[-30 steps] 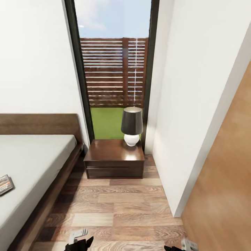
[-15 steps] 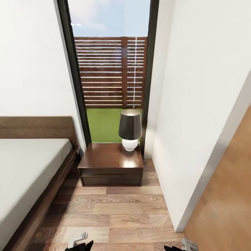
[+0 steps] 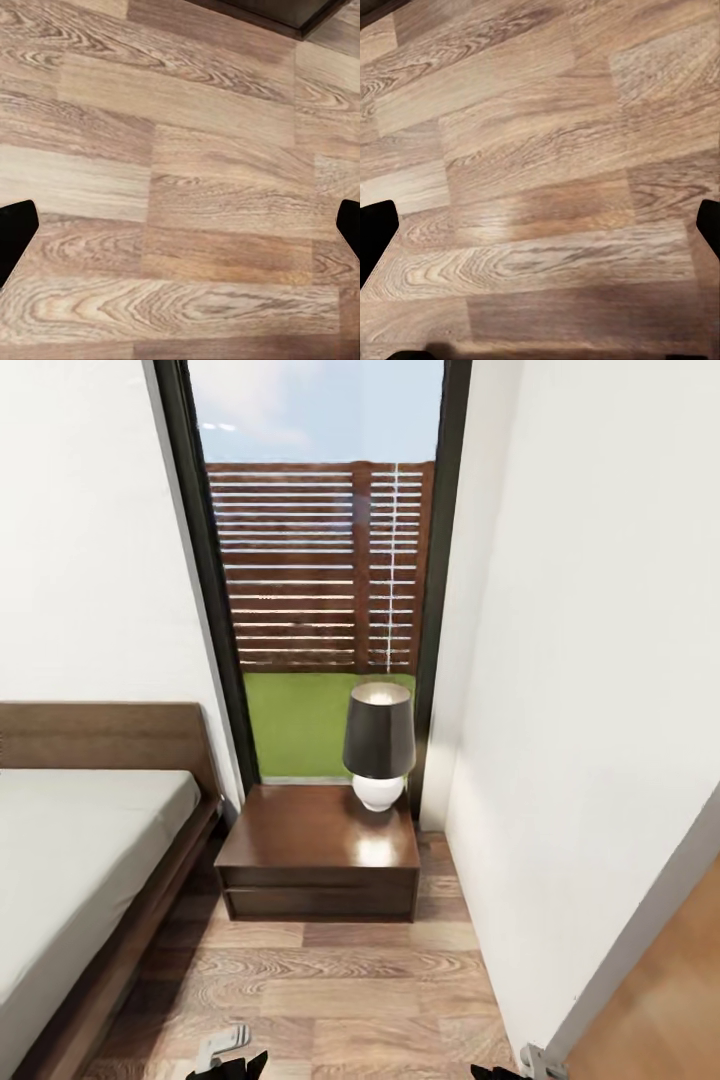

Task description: In the bedroom, move the book from the bed onto either nightstand, and place the two sandals side by side next to the bed.

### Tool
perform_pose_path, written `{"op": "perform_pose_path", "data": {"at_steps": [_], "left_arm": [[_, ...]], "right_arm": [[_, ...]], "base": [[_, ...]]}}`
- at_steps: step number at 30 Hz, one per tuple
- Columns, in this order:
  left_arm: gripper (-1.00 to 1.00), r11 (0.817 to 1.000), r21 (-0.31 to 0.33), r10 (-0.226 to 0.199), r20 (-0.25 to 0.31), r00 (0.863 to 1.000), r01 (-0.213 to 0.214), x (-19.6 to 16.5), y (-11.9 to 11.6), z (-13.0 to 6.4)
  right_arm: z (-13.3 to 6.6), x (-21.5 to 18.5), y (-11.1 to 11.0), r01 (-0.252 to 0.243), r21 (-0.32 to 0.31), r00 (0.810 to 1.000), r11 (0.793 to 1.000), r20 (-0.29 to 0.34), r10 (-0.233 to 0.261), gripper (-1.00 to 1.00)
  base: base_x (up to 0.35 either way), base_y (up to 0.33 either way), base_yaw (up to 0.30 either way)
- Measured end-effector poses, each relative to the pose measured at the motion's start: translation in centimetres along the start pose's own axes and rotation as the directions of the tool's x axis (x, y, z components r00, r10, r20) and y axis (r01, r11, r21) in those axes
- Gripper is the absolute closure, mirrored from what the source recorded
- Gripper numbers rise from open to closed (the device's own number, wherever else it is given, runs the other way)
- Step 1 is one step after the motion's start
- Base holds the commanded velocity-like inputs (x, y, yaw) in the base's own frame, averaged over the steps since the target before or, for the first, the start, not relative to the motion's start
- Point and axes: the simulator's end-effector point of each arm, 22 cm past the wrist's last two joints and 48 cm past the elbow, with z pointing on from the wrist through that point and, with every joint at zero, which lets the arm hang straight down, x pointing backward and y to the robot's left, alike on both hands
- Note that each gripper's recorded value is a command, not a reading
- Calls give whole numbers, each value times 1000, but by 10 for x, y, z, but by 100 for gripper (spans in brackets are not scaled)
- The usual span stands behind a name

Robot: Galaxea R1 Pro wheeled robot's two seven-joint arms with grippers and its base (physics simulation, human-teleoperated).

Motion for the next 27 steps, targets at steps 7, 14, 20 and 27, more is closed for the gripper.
{"op": "perform_pose_path", "data": {"at_steps": [7, 14, 20, 27], "left_arm": [[-100, 1000, 0, 0, -1, 1000, 0, 1, 0, 0], [-100, 1000, -1, -1, -4, 1000, 1, 2, 1, 1], [-100, 1000, -2, -1, -7, 1000, 1, 3, 1, 1], [-100, 1000, 0, -1, -11, 1000, 1, 5, 0, 1]], "right_arm": [[0, 1, 0, 0, 0, 1000, 1000, -1, 0, -100], [1, 2, -1, -1, 1, 1000, 1000, -3, 1, -100], [1, 3, -1, -2, 2, 1000, 1000, -6, 2, -100], [1, 4, -2, -2, 3, 1000, 1000, -8, 2, -100]], "base": [[329, 0, 247], [279, 0, 274], [86, 0, 275], [136, 0, 276]]}}
